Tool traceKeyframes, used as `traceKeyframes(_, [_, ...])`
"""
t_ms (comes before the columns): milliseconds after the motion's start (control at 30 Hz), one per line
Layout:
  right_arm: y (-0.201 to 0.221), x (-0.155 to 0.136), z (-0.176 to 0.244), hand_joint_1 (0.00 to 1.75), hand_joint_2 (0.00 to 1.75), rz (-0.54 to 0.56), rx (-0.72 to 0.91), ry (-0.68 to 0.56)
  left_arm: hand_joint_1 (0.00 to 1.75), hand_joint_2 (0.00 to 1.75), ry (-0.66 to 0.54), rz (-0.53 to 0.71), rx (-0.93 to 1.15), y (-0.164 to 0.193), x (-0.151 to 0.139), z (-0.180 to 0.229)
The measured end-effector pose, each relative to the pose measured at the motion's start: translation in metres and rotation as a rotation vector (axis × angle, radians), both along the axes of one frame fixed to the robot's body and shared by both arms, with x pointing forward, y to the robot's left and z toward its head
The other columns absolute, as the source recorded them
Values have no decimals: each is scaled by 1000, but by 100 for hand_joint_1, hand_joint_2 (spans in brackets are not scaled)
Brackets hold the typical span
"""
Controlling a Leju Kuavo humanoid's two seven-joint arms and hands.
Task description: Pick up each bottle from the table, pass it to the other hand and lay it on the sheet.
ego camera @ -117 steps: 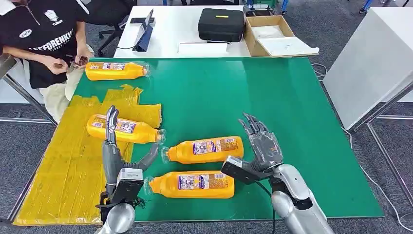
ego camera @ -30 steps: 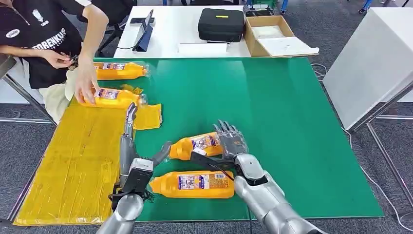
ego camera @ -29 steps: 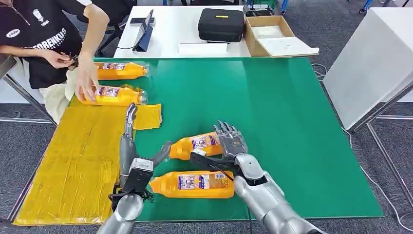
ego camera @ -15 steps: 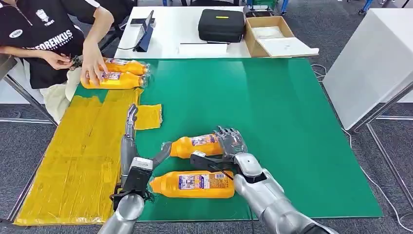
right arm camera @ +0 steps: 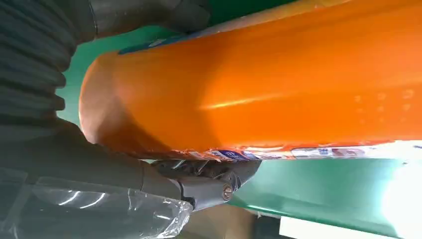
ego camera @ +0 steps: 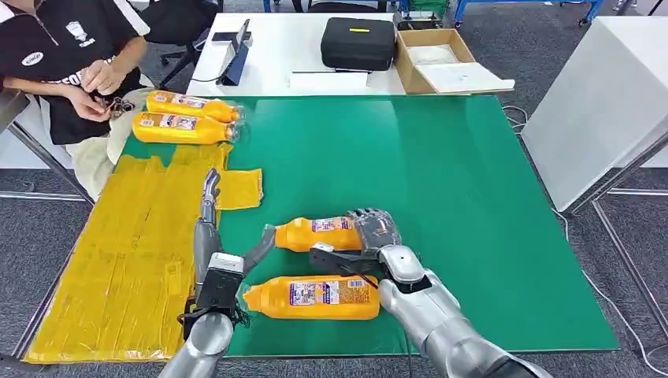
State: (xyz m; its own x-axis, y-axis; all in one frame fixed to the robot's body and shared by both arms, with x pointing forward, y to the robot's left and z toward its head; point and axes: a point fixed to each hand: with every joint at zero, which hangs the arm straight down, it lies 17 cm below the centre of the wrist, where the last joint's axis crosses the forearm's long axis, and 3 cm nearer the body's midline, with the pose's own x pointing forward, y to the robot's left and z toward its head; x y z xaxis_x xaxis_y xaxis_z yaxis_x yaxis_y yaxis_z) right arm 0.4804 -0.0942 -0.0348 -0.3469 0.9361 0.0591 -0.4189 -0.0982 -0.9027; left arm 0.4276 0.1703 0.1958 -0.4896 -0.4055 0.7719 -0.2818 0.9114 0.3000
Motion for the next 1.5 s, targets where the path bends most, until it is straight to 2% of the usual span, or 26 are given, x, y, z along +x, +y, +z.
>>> traceKeyframes(333, [2, 3, 16, 175, 175, -66, 152, -113, 0, 175, 5, 12, -2, 3, -4, -4])
traceKeyframes(700, [-3, 8, 98, 175, 175, -219, 604, -394, 0, 175, 10, 29, 3, 8, -9, -8])
traceKeyframes(900, [-7, -3, 135, 175, 175, -242, 810, -492, 0, 175, 9, 13, 6, 6, -9, -7])
traceKeyframes(1000, [3, -15, 154, 175, 175, -192, 939, -525, 0, 175, 63, -90, -85, -5, -6, -15])
traceKeyframes(1200, [22, -28, 174, 175, 175, -117, 1083, -528, 0, 175, 179, -394, -325, -41, 0, -22])
traceKeyframes(1367, [51, -39, 180, 175, 175, -42, 1186, -454, 0, 175, 215, -507, -426, -54, 8, -20])
traceKeyframes(1500, [68, -44, 182, 175, 175, -10, 1212, -417, 0, 175, 220, -534, -447, -59, 14, -15])
